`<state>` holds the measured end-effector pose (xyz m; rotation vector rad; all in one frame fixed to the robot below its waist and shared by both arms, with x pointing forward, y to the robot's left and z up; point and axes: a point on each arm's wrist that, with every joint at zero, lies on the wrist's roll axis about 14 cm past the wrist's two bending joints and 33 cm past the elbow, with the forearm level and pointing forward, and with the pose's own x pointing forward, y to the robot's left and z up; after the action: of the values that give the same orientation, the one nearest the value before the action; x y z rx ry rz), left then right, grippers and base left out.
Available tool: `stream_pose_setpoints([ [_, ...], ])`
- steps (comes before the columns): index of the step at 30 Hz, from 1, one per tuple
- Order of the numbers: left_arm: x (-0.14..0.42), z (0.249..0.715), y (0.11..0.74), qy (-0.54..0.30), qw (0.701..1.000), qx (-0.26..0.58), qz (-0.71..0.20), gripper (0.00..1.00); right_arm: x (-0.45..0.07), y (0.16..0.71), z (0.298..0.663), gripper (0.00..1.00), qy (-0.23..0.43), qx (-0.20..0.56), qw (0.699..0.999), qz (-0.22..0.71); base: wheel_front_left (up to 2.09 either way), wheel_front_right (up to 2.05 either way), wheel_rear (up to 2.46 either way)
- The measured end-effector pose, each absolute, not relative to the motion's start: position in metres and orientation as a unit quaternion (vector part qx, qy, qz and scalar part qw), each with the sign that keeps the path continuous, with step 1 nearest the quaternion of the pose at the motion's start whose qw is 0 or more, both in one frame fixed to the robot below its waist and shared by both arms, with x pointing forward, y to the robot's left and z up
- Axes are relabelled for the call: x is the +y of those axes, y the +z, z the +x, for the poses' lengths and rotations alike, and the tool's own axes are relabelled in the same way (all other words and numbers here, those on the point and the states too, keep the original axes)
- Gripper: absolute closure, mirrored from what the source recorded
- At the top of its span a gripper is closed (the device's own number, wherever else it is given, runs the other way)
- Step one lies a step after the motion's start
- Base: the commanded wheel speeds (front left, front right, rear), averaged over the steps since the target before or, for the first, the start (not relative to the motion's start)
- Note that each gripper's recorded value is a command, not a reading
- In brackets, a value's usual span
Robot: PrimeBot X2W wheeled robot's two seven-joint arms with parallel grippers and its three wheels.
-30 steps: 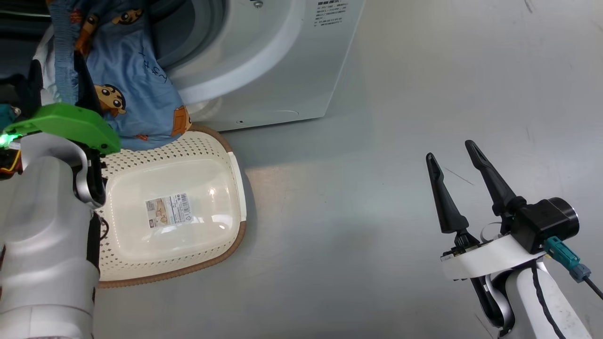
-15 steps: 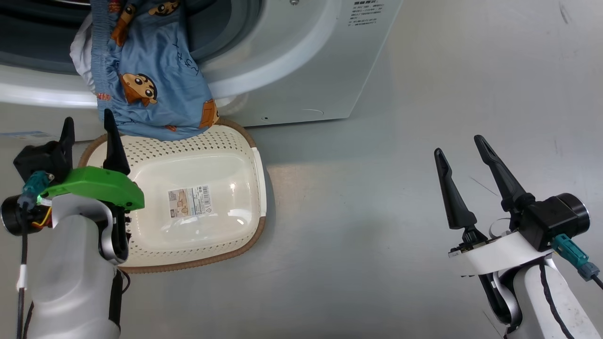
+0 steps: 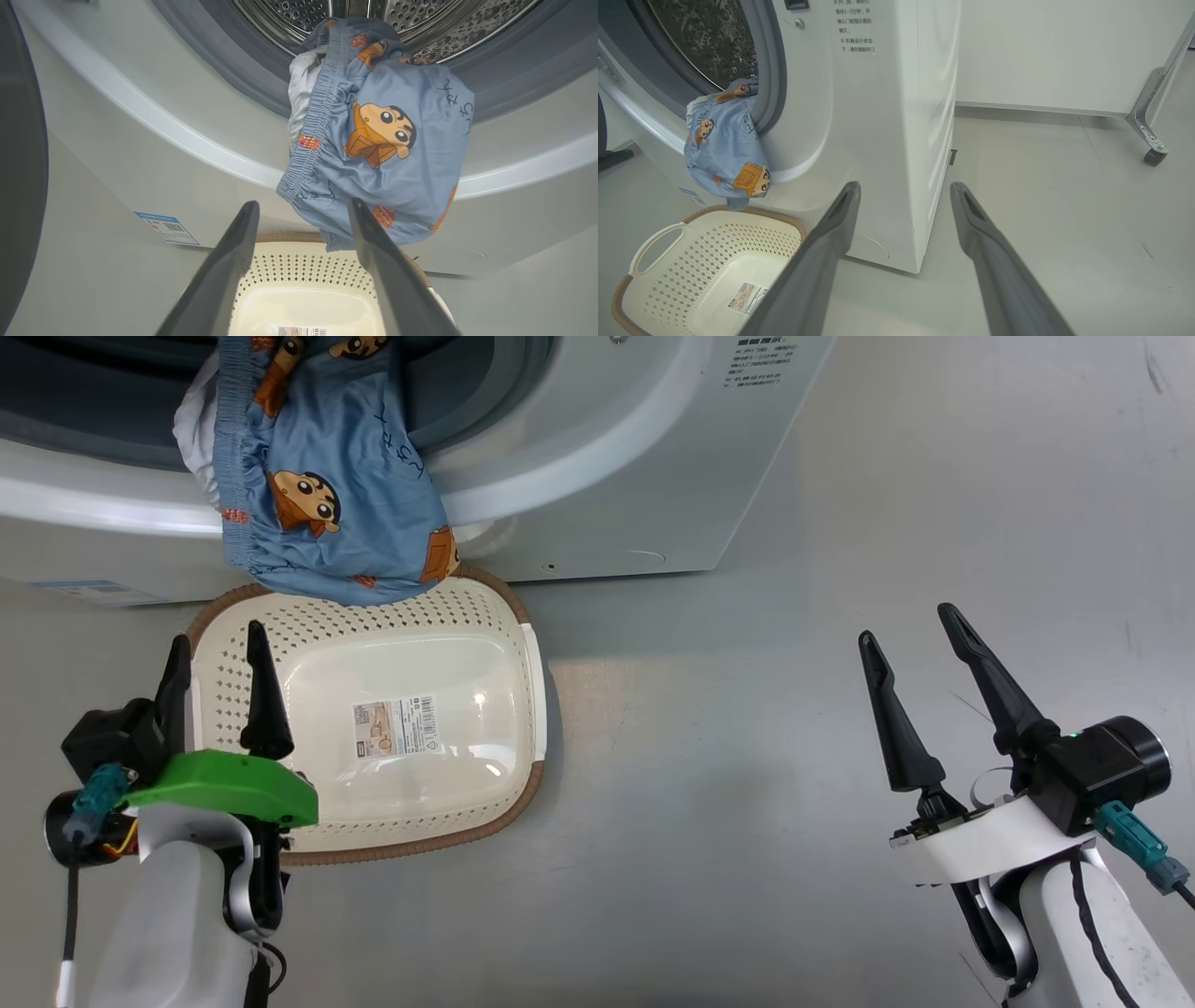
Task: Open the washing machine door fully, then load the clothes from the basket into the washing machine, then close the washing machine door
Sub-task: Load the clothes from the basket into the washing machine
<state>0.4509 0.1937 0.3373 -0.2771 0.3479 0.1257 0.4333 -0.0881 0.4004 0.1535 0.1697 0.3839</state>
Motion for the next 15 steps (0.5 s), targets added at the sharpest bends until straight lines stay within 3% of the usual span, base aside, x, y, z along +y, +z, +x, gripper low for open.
stream_pose_setpoints([
  [15, 0.186, 0.448, 0.353, 0.049, 0.977, 0.144, -0.148, 0.0, -0.088, 0.393, 0.43, 0.0, 0.188, 0.095, 0.974, 0.08, 0.0, 0.0, 0.0],
])
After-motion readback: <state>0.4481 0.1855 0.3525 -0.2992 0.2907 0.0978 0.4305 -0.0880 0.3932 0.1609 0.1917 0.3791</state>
